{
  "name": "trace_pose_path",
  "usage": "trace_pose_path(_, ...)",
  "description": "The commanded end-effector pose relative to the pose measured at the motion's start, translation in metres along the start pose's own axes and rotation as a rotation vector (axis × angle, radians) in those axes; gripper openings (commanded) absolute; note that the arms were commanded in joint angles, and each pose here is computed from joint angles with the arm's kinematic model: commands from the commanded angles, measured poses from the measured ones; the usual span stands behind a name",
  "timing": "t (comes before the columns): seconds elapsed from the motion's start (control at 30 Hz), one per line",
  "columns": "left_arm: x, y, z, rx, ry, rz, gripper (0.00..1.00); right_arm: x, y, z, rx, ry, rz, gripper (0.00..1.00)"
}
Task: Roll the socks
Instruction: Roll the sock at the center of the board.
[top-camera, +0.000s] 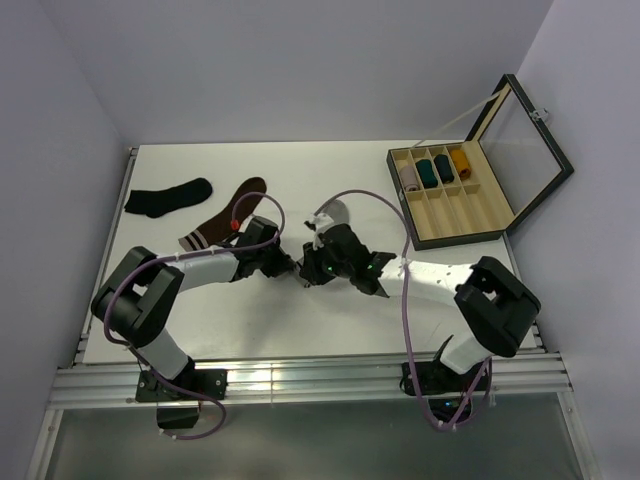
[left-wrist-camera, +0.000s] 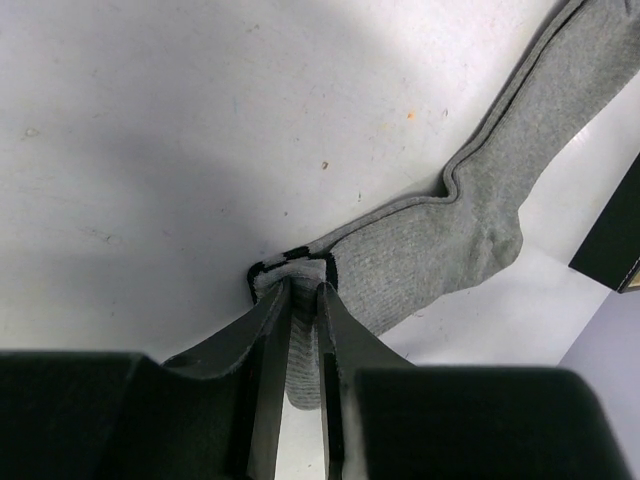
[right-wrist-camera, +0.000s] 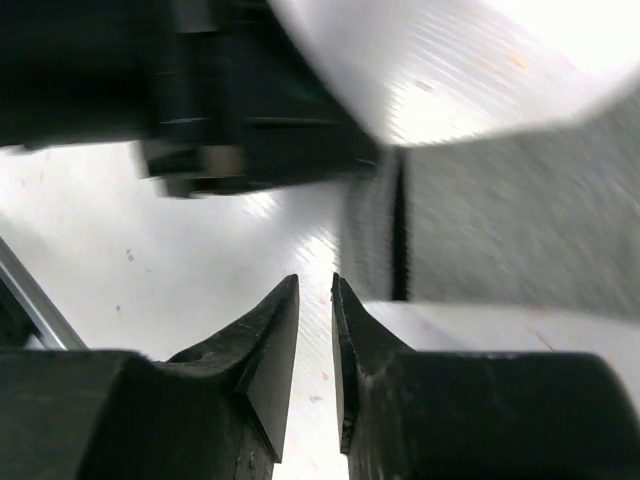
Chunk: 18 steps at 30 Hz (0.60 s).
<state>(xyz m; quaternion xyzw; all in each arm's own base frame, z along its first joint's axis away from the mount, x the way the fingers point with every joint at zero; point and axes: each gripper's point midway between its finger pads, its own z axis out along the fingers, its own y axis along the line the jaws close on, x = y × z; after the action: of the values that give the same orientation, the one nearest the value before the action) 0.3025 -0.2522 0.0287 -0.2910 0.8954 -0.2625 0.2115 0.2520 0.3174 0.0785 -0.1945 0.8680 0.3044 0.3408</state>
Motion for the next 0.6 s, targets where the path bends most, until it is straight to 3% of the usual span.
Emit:
trace_pose_path(0.0, 0.001, 0.028, 0.007, -0.117, -0.005, 0.04, 0.22, -0.014, 0.009, 0.007, 0.038, -0.042, -0.207, 0.26)
trace_pose_path(0.33, -0.001, 0.028, 0.004, -0.122, -0.012, 0.055, 0.22, 0.01, 0.005, 0.039, 0.041, 0.001, -0.206, 0.23)
trace_pose_path(0.57, 0.0, 0.026, 0.005, -0.12, -0.004, 0.059, 0.22, 0.019, -0.005, 0.036, 0.078, 0.029, -0.216, 0.26)
